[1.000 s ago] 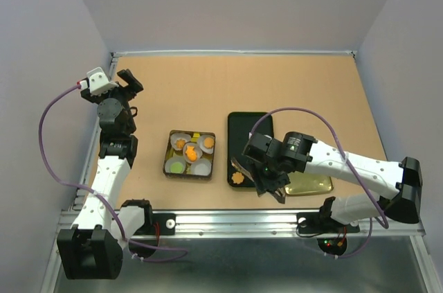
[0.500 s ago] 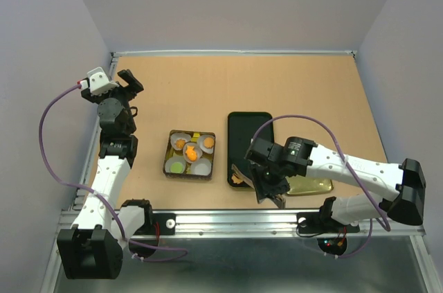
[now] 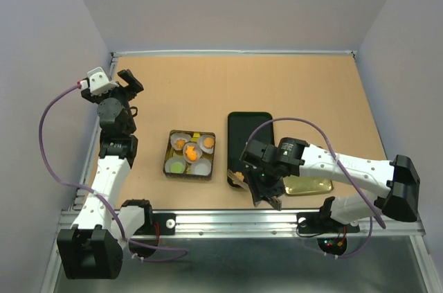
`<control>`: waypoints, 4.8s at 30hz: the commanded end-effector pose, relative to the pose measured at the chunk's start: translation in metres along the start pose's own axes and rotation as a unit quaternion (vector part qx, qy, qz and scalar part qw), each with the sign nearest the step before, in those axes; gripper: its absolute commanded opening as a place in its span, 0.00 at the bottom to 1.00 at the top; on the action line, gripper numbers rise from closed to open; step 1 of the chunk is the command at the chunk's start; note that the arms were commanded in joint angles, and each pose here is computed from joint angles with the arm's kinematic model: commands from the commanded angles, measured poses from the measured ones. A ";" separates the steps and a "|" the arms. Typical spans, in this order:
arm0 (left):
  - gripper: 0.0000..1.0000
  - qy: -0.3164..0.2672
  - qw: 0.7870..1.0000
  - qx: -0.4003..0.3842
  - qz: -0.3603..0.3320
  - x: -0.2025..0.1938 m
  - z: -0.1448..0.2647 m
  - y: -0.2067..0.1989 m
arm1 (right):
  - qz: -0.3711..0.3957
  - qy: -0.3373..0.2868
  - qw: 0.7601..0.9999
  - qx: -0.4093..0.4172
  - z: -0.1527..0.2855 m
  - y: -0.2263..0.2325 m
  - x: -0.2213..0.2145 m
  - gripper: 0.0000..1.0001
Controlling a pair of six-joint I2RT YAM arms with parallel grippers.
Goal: Pack the cookies
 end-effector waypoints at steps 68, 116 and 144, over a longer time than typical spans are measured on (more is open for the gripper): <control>0.94 -0.029 1.000 -0.008 0.009 0.018 0.001 -0.006 | 0.102 -0.082 0.991 -0.035 -0.013 0.093 0.078 0.39; 0.94 -0.014 1.000 -0.008 0.004 0.007 -0.003 -0.005 | -0.203 -0.200 0.944 -0.166 0.000 -0.271 0.283 0.56; 0.94 -0.012 1.000 -0.023 0.015 0.009 -0.004 -0.012 | -0.233 -0.206 0.927 -0.211 0.023 -0.278 0.259 0.80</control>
Point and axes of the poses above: each gripper's point midway between its finger pads, its own z axis back along the fingers, its own y axis along the line the jaws close on, x = y × z, the point moved 4 cm from there along z, back along the fingers, and after that the axes turned 5 degrees about z, right-handed, at the moved point
